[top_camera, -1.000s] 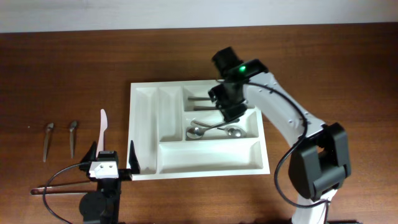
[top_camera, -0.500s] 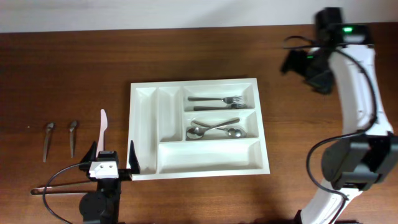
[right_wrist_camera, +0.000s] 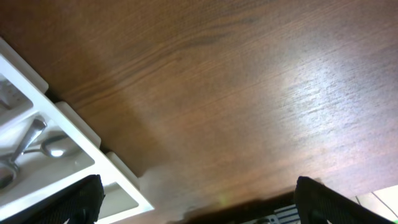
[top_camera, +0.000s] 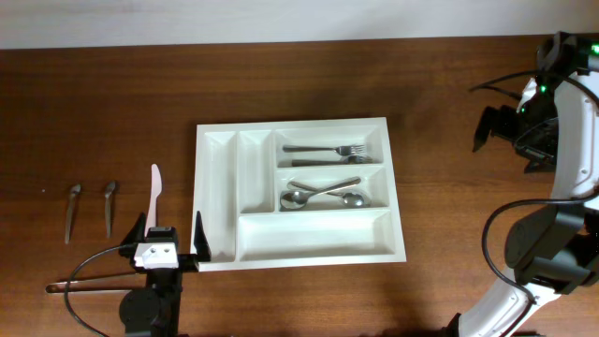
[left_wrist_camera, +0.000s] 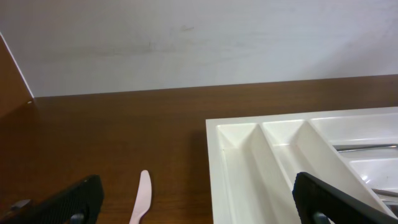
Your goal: Pack container
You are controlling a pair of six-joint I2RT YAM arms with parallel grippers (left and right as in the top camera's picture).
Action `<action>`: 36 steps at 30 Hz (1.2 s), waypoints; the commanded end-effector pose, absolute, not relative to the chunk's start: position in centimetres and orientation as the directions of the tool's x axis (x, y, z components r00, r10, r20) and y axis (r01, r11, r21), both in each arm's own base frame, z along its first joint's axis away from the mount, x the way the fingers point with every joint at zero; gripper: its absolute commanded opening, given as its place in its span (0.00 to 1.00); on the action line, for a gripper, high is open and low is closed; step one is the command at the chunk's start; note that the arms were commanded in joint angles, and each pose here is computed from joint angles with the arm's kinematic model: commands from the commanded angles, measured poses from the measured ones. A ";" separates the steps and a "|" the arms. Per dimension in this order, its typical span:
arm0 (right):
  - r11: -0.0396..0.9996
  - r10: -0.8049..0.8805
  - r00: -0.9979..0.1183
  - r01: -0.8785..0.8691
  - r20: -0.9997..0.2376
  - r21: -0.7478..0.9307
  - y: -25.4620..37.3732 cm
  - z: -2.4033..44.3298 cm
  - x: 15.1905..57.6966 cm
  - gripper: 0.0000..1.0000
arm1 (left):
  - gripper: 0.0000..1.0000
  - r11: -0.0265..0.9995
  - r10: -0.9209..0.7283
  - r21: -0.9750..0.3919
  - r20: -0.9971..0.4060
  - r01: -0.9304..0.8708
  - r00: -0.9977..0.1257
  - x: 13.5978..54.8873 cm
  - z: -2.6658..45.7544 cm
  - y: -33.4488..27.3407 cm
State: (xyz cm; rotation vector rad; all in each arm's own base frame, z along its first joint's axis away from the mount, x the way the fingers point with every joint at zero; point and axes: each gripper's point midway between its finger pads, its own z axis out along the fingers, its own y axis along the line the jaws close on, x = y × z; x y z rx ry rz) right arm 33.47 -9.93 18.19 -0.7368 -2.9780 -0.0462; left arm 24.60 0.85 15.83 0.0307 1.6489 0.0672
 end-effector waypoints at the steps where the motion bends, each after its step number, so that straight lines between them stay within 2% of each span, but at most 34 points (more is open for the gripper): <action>1: 0.903 0.428 -0.903 0.429 0.036 0.013 -10.0 19.9 32.4 0.99 | 0.99 0.997 0.079 0.081 -0.993 -0.017 -0.083 24.6 15.6 0.9; 11: 0.918 0.397 -0.918 0.397 -0.015 0.023 -8.0 21.6 26.3 0.99 | 0.99 0.997 0.079 0.081 -0.993 -0.017 -0.083 24.6 15.6 0.9; 14: 0.916 0.398 -0.916 0.399 -0.048 -0.037 -8.8 20.9 25.3 0.99 | 0.99 0.997 0.079 0.081 -0.993 -0.017 -0.083 24.6 15.6 0.9; 19: 0.898 0.394 -0.911 0.411 -0.125 -0.159 -11.5 18.8 26.4 0.99 | 0.99 0.997 0.079 0.081 -0.993 -0.017 -0.083 24.6 15.6 0.9; 24: 0.930 0.278 -0.930 0.324 -0.239 -0.176 -12.9 15.7 30.1 0.99 | 0.99 0.997 0.079 0.081 -0.993 -0.017 -0.083 24.6 15.6 0.9; 31: 0.892 0.390 -0.899 0.423 -0.196 -0.162 -16.3 13.4 29.1 0.99 | 0.99 0.997 0.079 0.081 -0.993 -0.017 -0.084 24.6 15.6 0.9; 36: 0.858 0.498 -0.848 0.512 -0.181 -0.045 -18.0 12.4 28.2 0.99 | 0.99 0.997 0.079 0.081 -0.993 -0.017 -0.083 24.6 15.6 0.9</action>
